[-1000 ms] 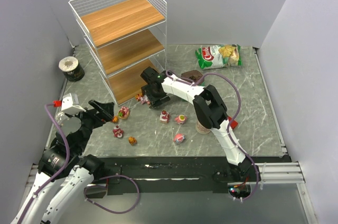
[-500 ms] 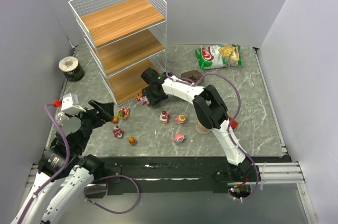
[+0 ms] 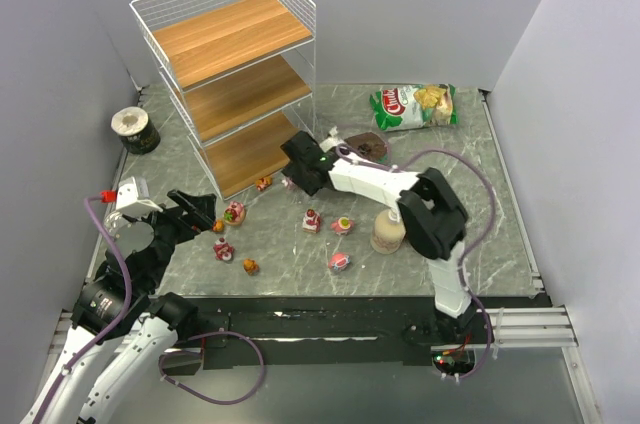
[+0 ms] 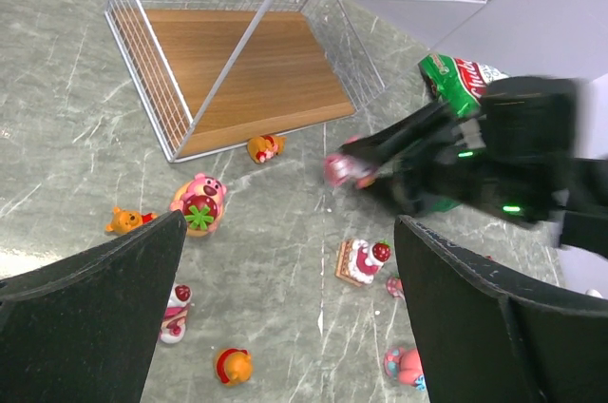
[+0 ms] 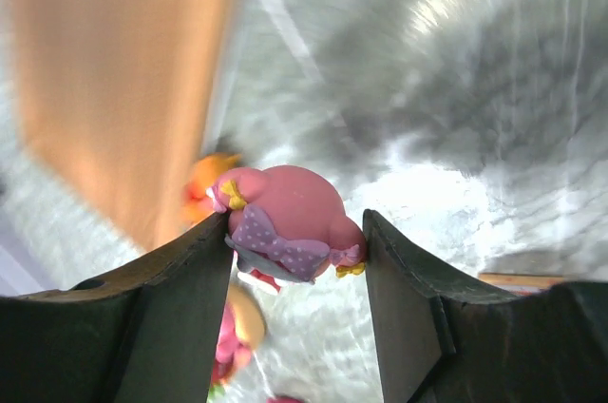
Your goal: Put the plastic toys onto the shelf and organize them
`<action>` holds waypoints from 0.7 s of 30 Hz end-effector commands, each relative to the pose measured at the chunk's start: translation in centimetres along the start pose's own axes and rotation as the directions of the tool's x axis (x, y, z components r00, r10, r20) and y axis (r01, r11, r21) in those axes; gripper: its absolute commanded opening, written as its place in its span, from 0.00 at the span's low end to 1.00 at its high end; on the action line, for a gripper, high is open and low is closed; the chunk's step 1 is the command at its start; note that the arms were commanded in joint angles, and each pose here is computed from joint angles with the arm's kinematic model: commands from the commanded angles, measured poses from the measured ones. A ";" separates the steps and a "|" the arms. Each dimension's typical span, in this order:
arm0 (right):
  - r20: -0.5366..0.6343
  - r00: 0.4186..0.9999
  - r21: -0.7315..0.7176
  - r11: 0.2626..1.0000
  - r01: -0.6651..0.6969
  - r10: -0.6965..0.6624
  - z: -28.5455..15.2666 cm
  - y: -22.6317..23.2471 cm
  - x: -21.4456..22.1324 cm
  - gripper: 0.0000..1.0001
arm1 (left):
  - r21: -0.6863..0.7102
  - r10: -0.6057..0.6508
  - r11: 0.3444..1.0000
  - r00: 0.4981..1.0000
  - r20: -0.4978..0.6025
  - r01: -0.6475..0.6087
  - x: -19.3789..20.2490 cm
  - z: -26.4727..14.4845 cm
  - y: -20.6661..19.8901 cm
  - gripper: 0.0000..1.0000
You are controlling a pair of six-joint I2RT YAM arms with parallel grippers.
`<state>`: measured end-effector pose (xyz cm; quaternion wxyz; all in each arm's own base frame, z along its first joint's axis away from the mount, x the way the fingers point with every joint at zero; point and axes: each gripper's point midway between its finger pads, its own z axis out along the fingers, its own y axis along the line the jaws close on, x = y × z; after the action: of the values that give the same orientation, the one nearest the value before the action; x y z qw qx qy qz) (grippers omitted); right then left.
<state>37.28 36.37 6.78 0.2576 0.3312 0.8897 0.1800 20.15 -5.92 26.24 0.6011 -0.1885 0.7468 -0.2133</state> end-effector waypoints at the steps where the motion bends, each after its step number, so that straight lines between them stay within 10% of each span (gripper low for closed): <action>1: 0.287 0.935 -0.279 0.916 0.289 -0.208 -7.5 7.2 -5.7 0.00 | 0.000 0.013 1.000 1.000 0.022 -0.013 -0.5 -0.1 0.1 0.96; 11: 0.757 0.524 -0.320 0.477 0.818 -0.391 -18.3 12.9 -8.8 0.00 | -0.001 0.008 1.000 1.000 0.029 -0.008 -0.6 -0.2 0.1 0.97; 21: 0.923 0.161 -0.054 0.298 0.953 -0.350 -22.9 16.1 -11.9 0.00 | -0.007 0.015 1.000 1.000 0.014 -0.015 -0.3 0.1 0.1 0.97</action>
<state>39.60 37.14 29.87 0.6810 -0.1793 0.6822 0.1969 20.05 -5.83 26.16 0.6006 -0.1890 0.7473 -0.2123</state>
